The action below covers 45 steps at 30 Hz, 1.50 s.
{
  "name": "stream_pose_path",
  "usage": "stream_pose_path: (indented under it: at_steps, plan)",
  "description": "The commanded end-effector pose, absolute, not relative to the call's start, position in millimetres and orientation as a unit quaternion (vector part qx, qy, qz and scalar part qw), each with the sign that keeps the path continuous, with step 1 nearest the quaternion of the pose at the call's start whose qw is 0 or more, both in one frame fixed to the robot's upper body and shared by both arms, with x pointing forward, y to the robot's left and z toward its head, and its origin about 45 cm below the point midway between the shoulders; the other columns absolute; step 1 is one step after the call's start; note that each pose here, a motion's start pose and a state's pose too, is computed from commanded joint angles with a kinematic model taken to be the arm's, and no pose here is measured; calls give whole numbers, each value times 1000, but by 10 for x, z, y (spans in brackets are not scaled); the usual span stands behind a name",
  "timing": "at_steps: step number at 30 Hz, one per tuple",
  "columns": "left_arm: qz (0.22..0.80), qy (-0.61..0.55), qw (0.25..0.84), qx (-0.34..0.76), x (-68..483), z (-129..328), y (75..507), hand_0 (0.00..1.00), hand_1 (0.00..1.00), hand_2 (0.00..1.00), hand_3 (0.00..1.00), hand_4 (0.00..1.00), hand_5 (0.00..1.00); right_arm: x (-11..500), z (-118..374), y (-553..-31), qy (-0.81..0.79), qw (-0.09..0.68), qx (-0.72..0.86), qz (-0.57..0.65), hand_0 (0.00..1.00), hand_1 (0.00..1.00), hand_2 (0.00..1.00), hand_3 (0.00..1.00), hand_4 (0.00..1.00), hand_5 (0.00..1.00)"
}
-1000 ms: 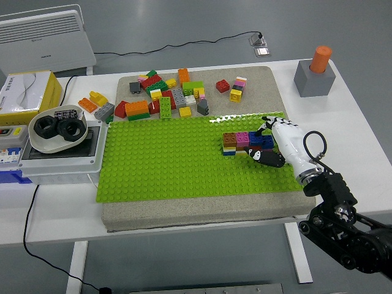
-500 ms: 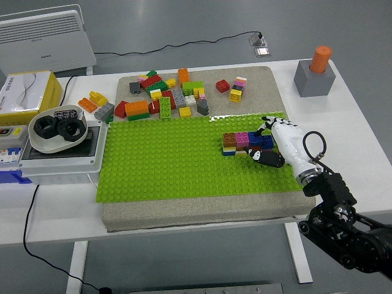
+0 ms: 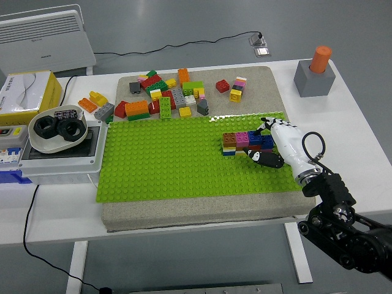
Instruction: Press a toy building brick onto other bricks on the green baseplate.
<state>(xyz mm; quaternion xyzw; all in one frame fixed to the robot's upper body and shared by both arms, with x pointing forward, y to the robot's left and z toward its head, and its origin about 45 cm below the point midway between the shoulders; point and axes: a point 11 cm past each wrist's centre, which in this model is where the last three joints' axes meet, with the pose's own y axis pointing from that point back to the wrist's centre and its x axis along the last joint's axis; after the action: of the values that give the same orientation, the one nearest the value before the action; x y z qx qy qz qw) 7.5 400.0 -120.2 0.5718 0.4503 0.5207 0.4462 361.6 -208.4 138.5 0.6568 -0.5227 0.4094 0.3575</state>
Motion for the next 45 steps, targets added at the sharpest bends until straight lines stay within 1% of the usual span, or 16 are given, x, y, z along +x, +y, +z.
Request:
stream_pose_path:
  at_steps: [45]
  plan:
    - [522,450,446,571,78,-1202,4003,718,411,561,778,944,998,3601,1342,-2115,-516,367,656,410,805,863,863,565,845,477]
